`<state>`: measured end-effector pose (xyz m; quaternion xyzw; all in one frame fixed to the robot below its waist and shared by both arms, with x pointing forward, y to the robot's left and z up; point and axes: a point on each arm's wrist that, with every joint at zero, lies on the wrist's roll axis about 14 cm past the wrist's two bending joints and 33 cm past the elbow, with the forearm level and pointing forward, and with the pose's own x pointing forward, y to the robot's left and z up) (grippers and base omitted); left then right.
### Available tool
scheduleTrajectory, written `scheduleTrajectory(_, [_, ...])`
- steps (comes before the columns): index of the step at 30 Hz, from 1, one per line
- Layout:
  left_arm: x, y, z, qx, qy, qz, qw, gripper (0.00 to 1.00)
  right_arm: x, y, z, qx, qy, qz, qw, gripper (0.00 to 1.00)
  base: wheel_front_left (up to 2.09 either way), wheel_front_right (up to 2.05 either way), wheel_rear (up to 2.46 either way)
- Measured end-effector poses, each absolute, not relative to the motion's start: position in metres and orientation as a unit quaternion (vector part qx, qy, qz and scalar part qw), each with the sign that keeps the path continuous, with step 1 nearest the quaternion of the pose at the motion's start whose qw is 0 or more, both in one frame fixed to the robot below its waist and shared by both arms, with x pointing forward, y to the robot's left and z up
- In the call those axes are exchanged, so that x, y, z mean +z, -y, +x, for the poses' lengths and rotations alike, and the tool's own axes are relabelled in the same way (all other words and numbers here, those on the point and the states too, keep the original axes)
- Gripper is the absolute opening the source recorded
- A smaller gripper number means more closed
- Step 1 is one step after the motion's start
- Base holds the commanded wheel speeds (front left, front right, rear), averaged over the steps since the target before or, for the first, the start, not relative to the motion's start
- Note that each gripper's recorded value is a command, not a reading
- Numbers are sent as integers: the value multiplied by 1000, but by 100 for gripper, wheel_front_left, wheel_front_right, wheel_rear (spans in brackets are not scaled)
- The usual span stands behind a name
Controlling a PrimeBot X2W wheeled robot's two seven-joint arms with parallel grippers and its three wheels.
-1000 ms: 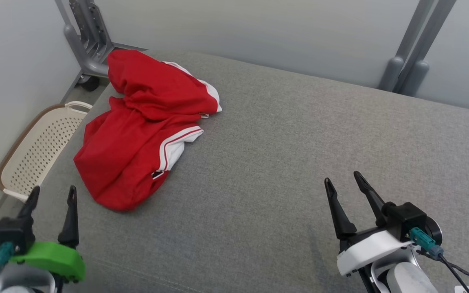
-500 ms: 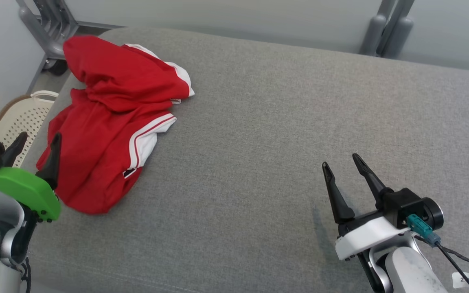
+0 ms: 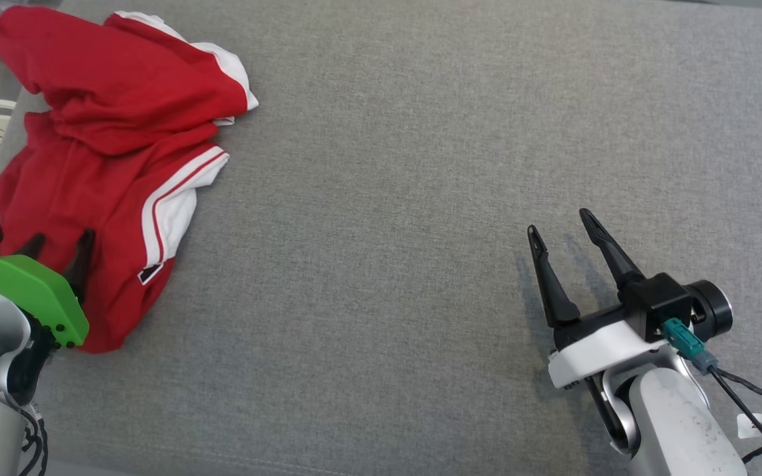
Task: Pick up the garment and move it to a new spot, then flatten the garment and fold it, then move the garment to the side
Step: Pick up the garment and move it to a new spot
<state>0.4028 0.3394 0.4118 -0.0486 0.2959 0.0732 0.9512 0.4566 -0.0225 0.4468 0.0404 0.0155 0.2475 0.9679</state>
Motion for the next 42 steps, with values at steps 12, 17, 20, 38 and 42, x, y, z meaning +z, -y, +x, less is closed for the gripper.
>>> scheduleTrajectory(12, [350,-342,408,93,-388,-78,914,100,424,46,468,218,-34,29,975,100,0,0,0])
scheduleTrajectory(17, [340,-342,410,96,-401,-79,908,46,427,51,471,211,-27,29,977,100,0,0,0])
scheduleTrajectory(20, [340,-340,413,93,-397,-76,910,0,429,52,472,209,-24,29,977,100,0,0,0])
scheduleTrajectory(38, [460,-363,439,60,-219,-11,974,0,481,57,456,200,22,55,978,100,0,0,0])
scheduleTrajectory(42, [500,-358,446,41,-167,8,985,0,493,62,449,194,34,61,979,100,0,0,0])
